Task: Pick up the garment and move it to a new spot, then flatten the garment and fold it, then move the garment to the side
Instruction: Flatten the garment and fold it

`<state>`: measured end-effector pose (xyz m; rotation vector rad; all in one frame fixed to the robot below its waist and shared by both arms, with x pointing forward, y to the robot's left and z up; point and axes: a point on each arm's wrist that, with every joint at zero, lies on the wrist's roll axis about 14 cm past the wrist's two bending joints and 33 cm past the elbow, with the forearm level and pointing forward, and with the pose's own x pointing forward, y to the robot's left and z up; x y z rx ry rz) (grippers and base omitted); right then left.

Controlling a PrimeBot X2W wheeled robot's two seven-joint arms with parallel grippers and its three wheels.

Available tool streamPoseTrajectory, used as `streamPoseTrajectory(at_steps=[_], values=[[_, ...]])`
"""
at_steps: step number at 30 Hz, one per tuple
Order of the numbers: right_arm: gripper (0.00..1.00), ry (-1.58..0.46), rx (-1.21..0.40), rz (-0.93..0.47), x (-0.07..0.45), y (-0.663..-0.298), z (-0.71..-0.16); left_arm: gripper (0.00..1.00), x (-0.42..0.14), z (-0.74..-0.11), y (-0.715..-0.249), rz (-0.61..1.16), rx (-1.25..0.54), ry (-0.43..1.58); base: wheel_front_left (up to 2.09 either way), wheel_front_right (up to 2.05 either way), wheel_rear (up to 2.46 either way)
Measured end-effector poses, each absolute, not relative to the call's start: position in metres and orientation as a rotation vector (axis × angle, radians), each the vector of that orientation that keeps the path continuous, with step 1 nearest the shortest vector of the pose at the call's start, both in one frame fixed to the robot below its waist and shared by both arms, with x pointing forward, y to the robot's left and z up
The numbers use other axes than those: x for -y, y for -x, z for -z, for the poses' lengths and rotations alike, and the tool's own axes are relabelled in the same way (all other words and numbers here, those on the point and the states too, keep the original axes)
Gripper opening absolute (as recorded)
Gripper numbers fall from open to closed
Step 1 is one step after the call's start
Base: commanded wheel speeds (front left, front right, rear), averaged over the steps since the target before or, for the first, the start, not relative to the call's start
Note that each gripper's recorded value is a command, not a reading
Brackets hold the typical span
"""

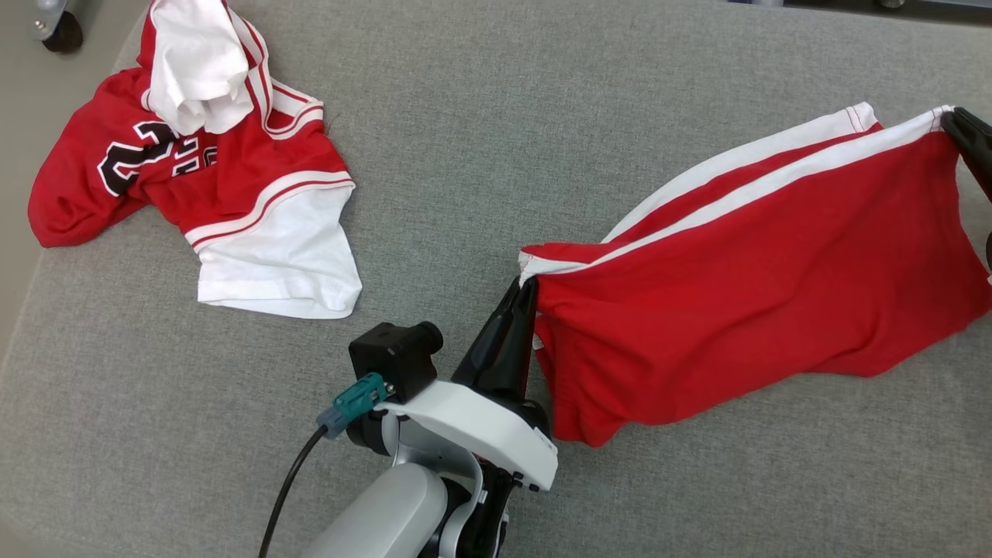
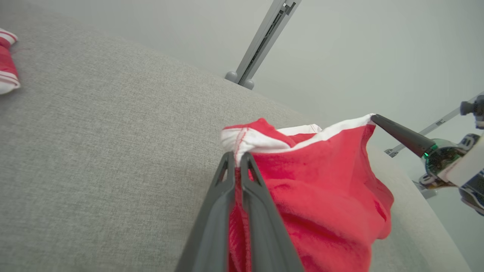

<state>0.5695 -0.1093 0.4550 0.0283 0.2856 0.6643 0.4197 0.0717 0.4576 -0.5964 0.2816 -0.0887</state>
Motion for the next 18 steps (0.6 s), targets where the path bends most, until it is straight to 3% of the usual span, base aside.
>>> streamPoseTrajectory(at_steps=[2,3,4,5,6,7,8,18], values=[[0.00,-0.020,-0.287,-0.665,0.109,-0.571,-0.451,0.00,-0.074,-0.455,-0.422,0.081,-0.286,0.587,0.00,0.00,0.00],[0.10,-0.017,-0.286,-0.664,0.108,-0.572,-0.451,0.00,-0.074,-0.453,-0.422,0.076,-0.294,0.585,0.00,0.00,0.00],[0.42,-0.013,-0.276,-0.665,0.107,-0.573,-0.451,0.16,-0.075,-0.450,-0.422,0.068,-0.303,0.578,0.00,0.00,0.00],[1.00,-0.007,-0.265,-0.661,0.108,-0.576,-0.453,0.32,-0.074,-0.449,-0.423,0.065,-0.305,0.574,0.00,0.00,0.00],[1.00,-0.004,-0.261,-0.651,0.110,-0.578,-0.453,0.44,-0.074,-0.448,-0.423,0.064,-0.310,0.571,0.00,0.00,0.00],[1.00,-0.003,-0.262,-0.646,0.111,-0.578,-0.453,0.66,-0.073,-0.445,-0.422,0.061,-0.320,0.568,0.00,0.00,0.00],[1.00,0.000,-0.266,-0.645,0.111,-0.576,-0.451,1.00,-0.072,-0.443,-0.421,0.059,-0.327,0.561,0.00,0.00,0.00],[1.00,0.015,-0.260,-0.591,0.140,-0.557,-0.465,1.00,-0.083,-0.437,-0.413,0.017,-0.318,0.513,0.00,0.00,0.00]])
